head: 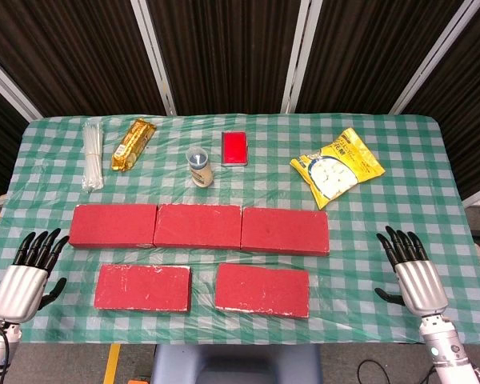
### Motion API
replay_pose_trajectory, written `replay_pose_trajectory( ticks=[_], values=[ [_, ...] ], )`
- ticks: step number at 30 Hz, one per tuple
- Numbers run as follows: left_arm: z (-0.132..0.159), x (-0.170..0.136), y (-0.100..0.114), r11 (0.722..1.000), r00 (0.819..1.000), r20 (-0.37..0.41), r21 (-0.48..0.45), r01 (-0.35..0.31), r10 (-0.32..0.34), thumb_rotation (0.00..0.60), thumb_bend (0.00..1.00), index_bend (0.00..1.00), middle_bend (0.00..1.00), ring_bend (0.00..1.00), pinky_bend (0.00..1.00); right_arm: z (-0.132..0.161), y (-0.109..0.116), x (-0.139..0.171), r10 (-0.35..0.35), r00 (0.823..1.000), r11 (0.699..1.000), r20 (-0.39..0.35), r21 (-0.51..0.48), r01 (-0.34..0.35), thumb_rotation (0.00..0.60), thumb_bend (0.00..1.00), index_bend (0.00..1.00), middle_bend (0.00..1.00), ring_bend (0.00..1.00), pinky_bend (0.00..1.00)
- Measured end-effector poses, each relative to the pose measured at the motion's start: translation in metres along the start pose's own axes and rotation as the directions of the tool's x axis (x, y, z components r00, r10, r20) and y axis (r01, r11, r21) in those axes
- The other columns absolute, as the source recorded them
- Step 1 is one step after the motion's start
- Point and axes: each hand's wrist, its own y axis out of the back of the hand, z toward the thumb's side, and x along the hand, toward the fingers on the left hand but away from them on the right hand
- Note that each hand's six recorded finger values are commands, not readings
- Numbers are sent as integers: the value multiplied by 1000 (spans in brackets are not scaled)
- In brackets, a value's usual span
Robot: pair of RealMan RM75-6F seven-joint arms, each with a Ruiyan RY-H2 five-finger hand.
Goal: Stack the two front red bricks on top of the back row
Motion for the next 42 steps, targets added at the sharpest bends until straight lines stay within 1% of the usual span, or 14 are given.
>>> replay_pose_trajectory(
  ticks=[5, 8, 11, 13, 14, 17, 18, 20, 21, 23, 27, 31, 38, 42],
  values=[
    [1, -1, -1, 1000, 1000, 8, -2, 7, -7, 600, 353, 0, 0, 0, 34, 1, 0, 1, 3, 1000, 1000, -9, -2, -3, 600, 65, 0, 0, 0, 0],
    [5, -1, -3, 999, 999, 24, -26, 24, -24, 600, 353, 0, 0, 0, 35, 3, -1, 2, 9, 1000, 1000, -20, -4, -9, 600, 64, 0, 0, 0, 0],
    [12, 0, -4, 994, 996, 72, -85, 66, -60, 600, 349, 0, 0, 0, 35, 4, -1, 4, 15, 999, 1000, -29, -7, -15, 600, 65, 0, 0, 0, 0],
    [20, 1, -3, 984, 987, 128, -135, 117, -100, 600, 352, 0, 0, 0, 35, 5, 0, 4, 16, 999, 1000, -38, -11, -16, 600, 64, 0, 0, 0, 0],
    [24, 0, -3, 977, 980, 157, -157, 146, -121, 600, 354, 0, 0, 0, 35, 6, 0, 5, 17, 999, 1000, -45, -12, -18, 600, 64, 0, 0, 0, 0],
    [44, -3, -2, 941, 939, 275, -208, 268, -206, 600, 353, 0, 0, 0, 32, 9, -1, 8, 28, 997, 999, -67, -14, -29, 600, 65, 0, 0, 0, 0],
    [53, -5, -3, 923, 915, 322, -214, 320, -242, 600, 352, 0, 0, 0, 30, 11, -1, 9, 31, 997, 999, -74, -16, -32, 600, 65, 0, 0, 0, 0],
    [66, -9, -5, 895, 877, 381, -214, 391, -292, 600, 350, 0, 0, 0, 27, 13, -1, 11, 34, 995, 999, -91, -20, -36, 600, 65, 0, 0, 0, 0],
    [74, -13, -7, 879, 853, 413, -208, 430, -319, 600, 349, 0, 0, 0, 26, 14, -1, 13, 34, 995, 999, -98, -23, -37, 600, 65, 0, 0, 0, 0],
    [84, -16, -9, 865, 828, 443, -195, 463, -343, 600, 345, 0, 0, 0, 24, 15, 1, 16, 32, 993, 999, -112, -33, -36, 600, 65, 0, 0, 0, 0],
    [96, -14, -13, 871, 814, 463, -157, 465, -351, 600, 343, 0, 0, 0, 23, 16, 3, 19, 32, 991, 998, -128, -47, -38, 600, 65, 0, 0, 0, 0],
    [105, -6, -19, 877, 811, 460, -128, 462, -360, 600, 343, 0, 0, 0, 23, 15, 4, 21, 33, 990, 998, -135, -57, -41, 600, 65, 0, 0, 0, 0],
    [113, 10, -36, 852, 798, 436, -121, 509, -416, 600, 343, 0, 0, 0, 17, 14, 5, 22, 37, 989, 997, -142, -64, -46, 600, 64, 0, 0, 0, 0],
    [122, 16, -43, 839, 783, 449, -123, 530, -430, 600, 339, 0, 0, 0, 16, 14, 6, 22, 33, 989, 997, -141, -68, -43, 600, 65, 0, 0, 0, 0]
  ],
)
